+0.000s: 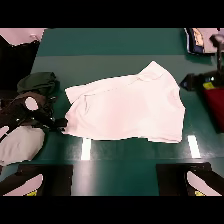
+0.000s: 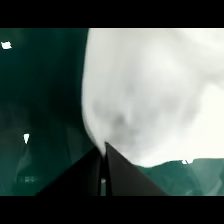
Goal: Fold the shirts.
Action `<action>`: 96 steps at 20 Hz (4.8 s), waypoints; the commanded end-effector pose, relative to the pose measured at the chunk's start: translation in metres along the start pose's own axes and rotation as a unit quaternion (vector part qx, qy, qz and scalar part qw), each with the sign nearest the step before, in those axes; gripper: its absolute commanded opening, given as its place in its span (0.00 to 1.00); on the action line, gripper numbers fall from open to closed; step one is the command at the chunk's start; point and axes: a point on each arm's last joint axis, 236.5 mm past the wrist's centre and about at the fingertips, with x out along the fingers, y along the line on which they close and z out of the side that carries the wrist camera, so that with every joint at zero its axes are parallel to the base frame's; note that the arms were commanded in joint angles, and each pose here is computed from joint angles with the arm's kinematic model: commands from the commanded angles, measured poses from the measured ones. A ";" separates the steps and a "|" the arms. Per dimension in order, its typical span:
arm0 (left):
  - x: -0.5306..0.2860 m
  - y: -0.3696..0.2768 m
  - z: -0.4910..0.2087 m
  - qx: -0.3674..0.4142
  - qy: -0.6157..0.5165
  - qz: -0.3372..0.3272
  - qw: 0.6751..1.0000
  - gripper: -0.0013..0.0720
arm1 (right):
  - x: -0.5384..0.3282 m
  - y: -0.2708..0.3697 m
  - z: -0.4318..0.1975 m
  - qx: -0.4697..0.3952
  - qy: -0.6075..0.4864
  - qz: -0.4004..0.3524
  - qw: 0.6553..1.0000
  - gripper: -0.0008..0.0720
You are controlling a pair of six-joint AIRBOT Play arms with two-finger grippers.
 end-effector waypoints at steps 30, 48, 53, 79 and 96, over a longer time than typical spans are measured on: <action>-0.050 -0.015 0.007 0.033 -0.077 -0.010 0.996 0.06 | 0.098 -0.038 -0.198 0.245 0.208 0.027 0.947 0.04; -0.417 -0.113 0.076 0.153 -0.468 -0.026 0.870 0.05 | -0.230 -0.008 0.062 0.068 -0.354 -0.038 0.932 0.04; -0.519 -0.135 0.024 0.181 -0.573 -0.027 0.798 0.05 | -0.329 0.022 0.073 0.022 -0.461 -0.052 0.886 0.04; -0.238 -0.027 0.132 0.075 -0.351 0.061 0.931 0.05 | -0.034 -0.042 0.151 0.110 -0.105 0.043 0.988 0.04; -0.139 -0.003 0.213 0.069 -0.330 0.071 0.939 0.05 | 0.142 -0.051 0.165 0.003 -0.077 -0.005 0.997 0.04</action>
